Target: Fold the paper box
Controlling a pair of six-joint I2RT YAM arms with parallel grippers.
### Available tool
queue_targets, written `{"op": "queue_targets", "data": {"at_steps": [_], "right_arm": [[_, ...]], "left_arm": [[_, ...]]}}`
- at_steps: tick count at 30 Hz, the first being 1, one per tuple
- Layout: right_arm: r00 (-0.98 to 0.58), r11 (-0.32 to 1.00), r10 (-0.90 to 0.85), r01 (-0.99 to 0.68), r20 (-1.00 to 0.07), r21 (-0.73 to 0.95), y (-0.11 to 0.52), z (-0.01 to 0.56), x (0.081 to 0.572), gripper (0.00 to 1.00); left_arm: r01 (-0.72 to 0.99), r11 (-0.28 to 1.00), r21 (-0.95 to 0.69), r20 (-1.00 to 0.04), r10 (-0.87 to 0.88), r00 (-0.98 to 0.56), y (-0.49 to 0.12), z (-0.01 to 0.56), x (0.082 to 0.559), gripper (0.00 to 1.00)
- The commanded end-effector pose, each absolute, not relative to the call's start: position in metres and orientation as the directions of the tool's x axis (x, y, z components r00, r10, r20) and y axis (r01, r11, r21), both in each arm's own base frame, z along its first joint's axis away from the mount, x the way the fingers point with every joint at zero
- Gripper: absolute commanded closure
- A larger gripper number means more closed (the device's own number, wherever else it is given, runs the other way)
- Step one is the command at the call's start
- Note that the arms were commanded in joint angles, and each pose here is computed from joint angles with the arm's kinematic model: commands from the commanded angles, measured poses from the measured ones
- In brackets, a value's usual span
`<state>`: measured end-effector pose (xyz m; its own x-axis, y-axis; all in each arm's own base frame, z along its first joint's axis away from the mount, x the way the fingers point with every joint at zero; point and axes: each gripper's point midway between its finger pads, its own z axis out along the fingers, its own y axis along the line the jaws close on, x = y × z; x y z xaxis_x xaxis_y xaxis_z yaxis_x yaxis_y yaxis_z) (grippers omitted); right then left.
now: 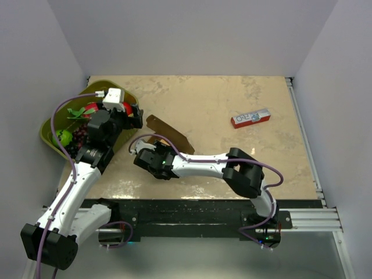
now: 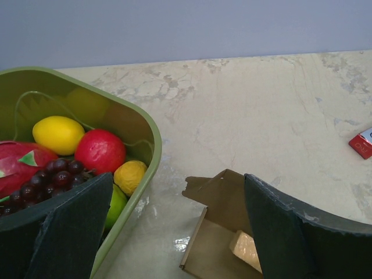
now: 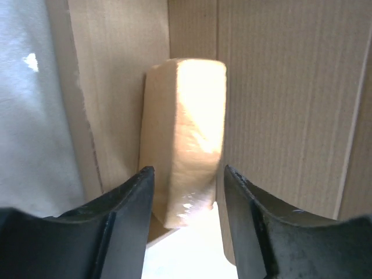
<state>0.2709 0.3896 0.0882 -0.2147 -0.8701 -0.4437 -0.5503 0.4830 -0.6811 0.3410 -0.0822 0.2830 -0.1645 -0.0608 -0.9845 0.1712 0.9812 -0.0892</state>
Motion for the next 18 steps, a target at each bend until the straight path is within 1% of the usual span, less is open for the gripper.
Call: {"op": "queue_targets", "data": {"at_steps": [1,6,7,10,12,15,16,18], "right_arm": [[-0.213,0.587,-0.786,-0.55,-0.58,-0.593,0.404,0.139,0.262,0.42],[-0.225,0.605,-0.77,-0.557,-0.597,-0.569,0.401,0.142,0.256,0.4],[-0.229,0.619,-0.756,-0.553,-0.613,-0.558,0.402,0.143,0.255,0.38],[-0.234,0.624,-0.76,-0.52,-0.606,-0.582,0.395,0.142,0.259,0.37],[-0.269,0.66,-0.736,-0.492,-0.621,-0.568,0.391,0.138,0.265,0.37],[-0.307,0.708,-0.696,-0.443,-0.649,-0.55,0.382,0.141,0.278,0.45],[-0.313,0.721,-0.683,-0.432,-0.66,-0.542,0.381,0.142,0.281,0.49],[-0.314,0.73,-0.673,-0.423,-0.669,-0.536,0.379,0.144,0.286,0.52]], "left_arm": [[0.175,0.979,-0.103,-0.99,-0.083,-0.116,-0.081,0.296,0.342,0.02],[0.176,0.979,-0.104,-0.989,-0.084,-0.118,-0.082,0.296,0.342,0.02],[0.175,0.979,-0.104,-0.99,-0.085,-0.117,-0.081,0.296,0.343,0.02],[0.176,0.979,-0.104,-0.99,-0.085,-0.117,-0.081,0.297,0.342,0.02],[0.177,0.979,-0.105,-0.989,-0.084,-0.118,-0.082,0.296,0.342,0.02],[0.179,0.978,-0.105,-0.989,-0.084,-0.12,-0.082,0.295,0.343,0.02],[0.182,0.978,-0.105,-0.989,-0.084,-0.12,-0.083,0.295,0.343,0.02],[0.184,0.977,-0.105,-0.989,-0.083,-0.124,-0.083,0.294,0.343,0.02]]}}
